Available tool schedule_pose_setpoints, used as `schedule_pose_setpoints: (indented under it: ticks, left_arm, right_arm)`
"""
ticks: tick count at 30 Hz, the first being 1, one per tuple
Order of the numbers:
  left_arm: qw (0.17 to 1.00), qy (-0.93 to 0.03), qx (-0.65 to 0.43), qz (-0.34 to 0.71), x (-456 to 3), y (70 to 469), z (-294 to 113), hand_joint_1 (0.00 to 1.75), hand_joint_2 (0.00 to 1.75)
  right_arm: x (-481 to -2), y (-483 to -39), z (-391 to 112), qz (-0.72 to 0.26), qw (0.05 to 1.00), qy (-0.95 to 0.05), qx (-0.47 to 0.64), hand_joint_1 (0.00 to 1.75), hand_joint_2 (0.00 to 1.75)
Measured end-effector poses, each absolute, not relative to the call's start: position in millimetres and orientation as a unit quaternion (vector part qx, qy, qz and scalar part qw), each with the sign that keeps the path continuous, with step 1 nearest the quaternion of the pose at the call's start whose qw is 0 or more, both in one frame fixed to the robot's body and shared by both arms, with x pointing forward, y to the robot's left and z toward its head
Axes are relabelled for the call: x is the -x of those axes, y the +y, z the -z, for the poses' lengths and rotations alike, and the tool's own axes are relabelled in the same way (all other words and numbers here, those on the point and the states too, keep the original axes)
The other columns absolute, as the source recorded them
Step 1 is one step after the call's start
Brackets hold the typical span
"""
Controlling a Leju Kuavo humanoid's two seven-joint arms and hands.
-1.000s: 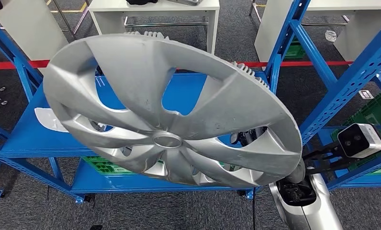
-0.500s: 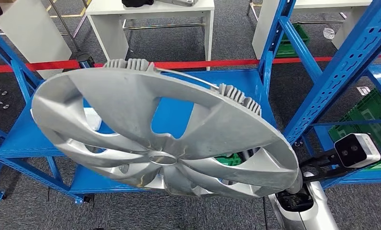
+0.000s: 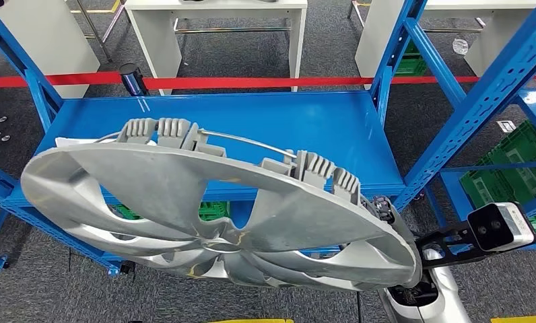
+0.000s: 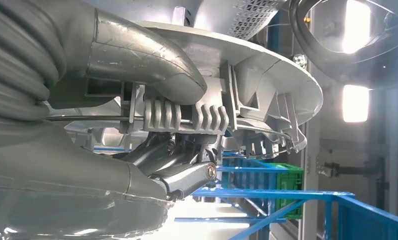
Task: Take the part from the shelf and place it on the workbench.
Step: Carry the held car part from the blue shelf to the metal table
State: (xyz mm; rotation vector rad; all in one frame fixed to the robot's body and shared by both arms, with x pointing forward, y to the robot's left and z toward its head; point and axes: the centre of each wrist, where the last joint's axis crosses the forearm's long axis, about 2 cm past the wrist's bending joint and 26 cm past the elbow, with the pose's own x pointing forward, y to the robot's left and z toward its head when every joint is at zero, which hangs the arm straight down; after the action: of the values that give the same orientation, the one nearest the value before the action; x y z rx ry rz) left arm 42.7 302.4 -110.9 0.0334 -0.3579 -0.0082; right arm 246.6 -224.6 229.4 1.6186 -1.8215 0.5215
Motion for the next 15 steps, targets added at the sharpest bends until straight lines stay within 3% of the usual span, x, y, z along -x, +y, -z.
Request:
schedule_pose_setpoints:
  ticks: [15]
  left_arm:
    - [0.984, -0.176, -0.017, -0.003, -41.0, 302.6, 111.1, 0.0, 1.75]
  right_arm:
    - [-242.1, -221.2, -226.9, -0.201, 0.315, -0.687, -0.623, 1.75, 1.75]
